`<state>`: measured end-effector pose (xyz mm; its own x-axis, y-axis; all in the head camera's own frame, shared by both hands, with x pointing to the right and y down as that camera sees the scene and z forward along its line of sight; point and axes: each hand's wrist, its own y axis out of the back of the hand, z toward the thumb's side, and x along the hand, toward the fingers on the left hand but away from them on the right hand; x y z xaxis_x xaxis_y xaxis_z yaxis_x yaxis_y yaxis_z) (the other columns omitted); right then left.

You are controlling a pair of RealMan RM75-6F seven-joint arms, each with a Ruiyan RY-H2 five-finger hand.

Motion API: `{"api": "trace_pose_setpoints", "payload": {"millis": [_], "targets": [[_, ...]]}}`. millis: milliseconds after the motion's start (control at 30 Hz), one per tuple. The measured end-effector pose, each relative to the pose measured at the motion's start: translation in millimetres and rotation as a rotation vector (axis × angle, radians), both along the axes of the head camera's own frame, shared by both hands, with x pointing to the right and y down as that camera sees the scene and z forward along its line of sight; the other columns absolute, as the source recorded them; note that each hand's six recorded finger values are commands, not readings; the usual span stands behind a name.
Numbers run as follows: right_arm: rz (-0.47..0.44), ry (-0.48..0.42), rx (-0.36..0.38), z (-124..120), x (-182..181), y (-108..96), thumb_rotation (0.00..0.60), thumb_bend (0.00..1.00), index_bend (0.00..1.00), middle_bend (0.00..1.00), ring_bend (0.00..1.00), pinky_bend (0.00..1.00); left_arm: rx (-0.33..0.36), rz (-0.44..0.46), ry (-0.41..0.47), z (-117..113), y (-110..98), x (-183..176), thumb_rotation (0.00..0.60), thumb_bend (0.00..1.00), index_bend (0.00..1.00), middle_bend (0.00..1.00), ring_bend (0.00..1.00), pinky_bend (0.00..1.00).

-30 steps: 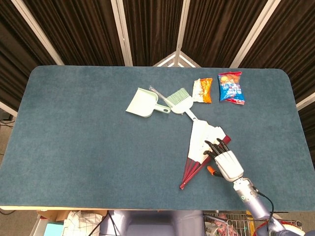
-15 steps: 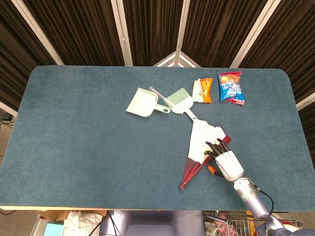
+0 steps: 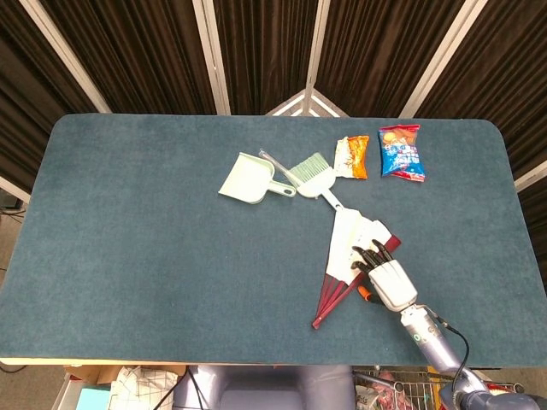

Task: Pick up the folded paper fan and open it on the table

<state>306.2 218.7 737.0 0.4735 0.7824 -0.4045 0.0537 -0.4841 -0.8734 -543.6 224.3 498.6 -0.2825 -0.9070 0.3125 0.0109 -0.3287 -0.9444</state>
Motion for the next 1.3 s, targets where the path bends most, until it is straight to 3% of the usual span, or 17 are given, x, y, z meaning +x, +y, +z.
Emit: {"api": "trace_pose_setpoints", "payload": {"millis": [200, 800, 1067, 1300], "targets": [[0.005, -0.016, 0.014, -1.5, -1.7, -6.1, 0.600, 0.39, 0.61, 0.20, 0.26, 0.11, -0.003, 0.000, -0.003, 1.0, -0.1, 0.5, 0.600, 0.21, 0.10, 0.00, 0.00, 0.00], [-0.005, -0.060, 0.041, -15.0, 0.9, -17.3, 0.600, 0.44, 0.71, 0.22, 0.26, 0.12, -0.007, 0.001, 0.004, 0.7, 0.5, 1.2, 0.600, 0.21, 0.10, 0.00, 0.00, 0.00], [-0.022, -0.104, 0.111, -42.9, 1.4, -47.5, 0.600, 0.44, 0.73, 0.25, 0.27, 0.12, -0.009, 0.007, 0.012, 0.5, 0.6, 2.1, 0.600, 0.21, 0.10, 0.00, 0.00, 0.00], [-0.033, -0.144, 0.123, -75.2, -4.0, -78.7, 0.600, 0.45, 0.76, 0.29, 0.28, 0.13, -0.012, 0.016, 0.018, 1.0, 0.6, 3.8, 0.600, 0.21, 0.10, 0.00, 0.00, 0.00]]}}
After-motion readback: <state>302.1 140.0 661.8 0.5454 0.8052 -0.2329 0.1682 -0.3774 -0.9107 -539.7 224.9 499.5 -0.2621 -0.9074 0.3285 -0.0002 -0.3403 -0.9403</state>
